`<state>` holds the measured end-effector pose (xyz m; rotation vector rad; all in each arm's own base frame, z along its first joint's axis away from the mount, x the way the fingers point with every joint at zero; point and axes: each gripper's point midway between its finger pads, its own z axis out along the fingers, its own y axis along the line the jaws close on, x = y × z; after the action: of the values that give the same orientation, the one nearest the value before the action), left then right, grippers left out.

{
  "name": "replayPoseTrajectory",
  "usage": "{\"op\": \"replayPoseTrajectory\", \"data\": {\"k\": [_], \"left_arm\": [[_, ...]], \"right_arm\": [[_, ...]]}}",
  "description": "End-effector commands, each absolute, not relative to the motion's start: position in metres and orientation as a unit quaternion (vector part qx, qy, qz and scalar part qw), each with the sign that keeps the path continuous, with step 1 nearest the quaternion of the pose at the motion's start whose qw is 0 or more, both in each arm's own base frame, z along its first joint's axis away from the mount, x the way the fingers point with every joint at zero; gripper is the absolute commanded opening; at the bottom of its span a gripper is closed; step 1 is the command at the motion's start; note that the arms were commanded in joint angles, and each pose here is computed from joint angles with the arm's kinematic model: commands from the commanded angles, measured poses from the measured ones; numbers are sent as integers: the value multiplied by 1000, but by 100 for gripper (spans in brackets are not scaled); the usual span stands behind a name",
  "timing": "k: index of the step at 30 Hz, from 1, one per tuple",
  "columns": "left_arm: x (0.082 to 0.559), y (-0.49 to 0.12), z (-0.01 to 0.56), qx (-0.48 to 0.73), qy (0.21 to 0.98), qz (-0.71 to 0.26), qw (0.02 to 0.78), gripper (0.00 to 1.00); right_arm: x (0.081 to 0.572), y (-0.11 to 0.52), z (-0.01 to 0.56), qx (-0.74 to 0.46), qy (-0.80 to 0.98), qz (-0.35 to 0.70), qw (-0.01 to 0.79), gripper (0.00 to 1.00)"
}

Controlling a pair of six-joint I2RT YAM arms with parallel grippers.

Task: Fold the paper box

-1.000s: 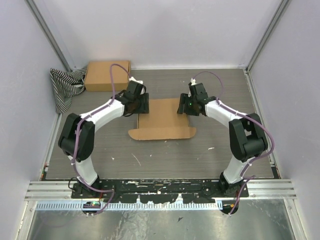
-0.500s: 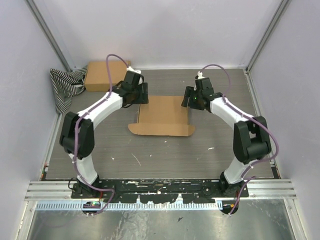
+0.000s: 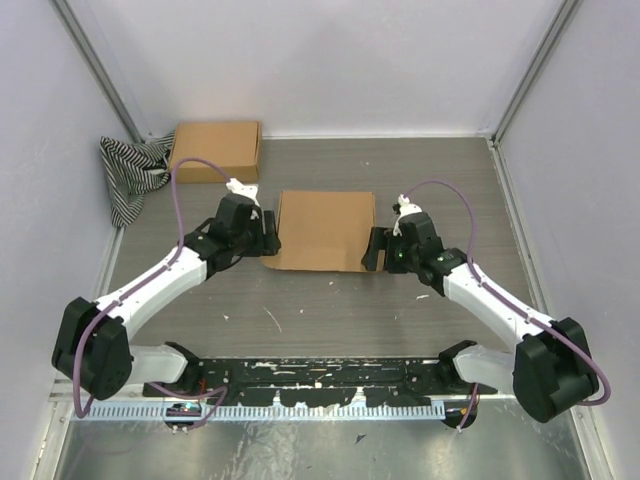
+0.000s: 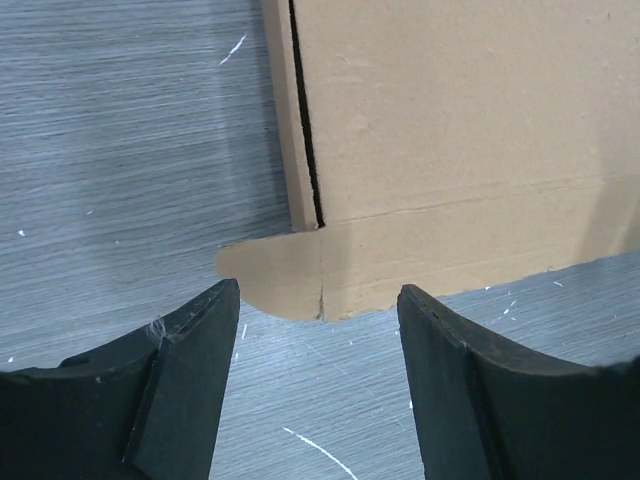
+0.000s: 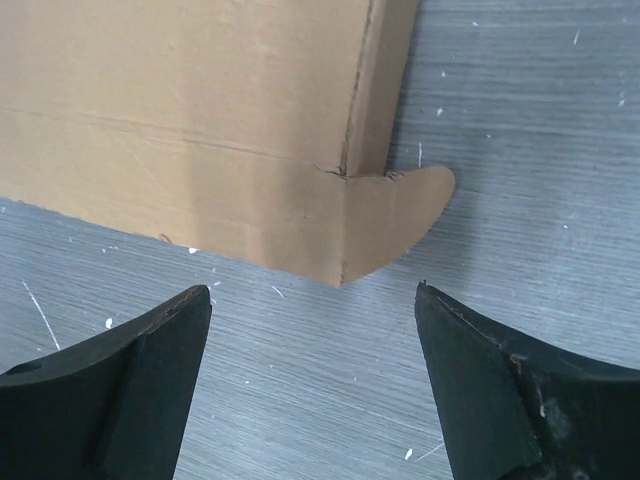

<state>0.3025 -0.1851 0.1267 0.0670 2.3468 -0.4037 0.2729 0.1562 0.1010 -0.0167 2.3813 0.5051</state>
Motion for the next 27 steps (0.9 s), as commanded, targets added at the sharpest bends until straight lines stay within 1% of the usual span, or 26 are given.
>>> {"op": "replayPoseTrajectory", "data": {"k": [1, 11, 16, 27], "left_arm": [[311, -193, 126, 37, 904, -165, 392, 71], [319, -199, 101, 41, 913, -150, 378, 72], [310, -204, 91, 54, 923, -144, 354, 71], [301, -206, 71, 69, 930, -132, 336, 71]], "right_arm": [[288, 158, 110, 2, 904, 197, 380, 88], [299, 164, 99, -17, 907, 189, 375, 88], [299, 166, 93, -24, 912, 188, 365, 88], [303, 174, 87, -53, 911, 190, 363, 88]]}}
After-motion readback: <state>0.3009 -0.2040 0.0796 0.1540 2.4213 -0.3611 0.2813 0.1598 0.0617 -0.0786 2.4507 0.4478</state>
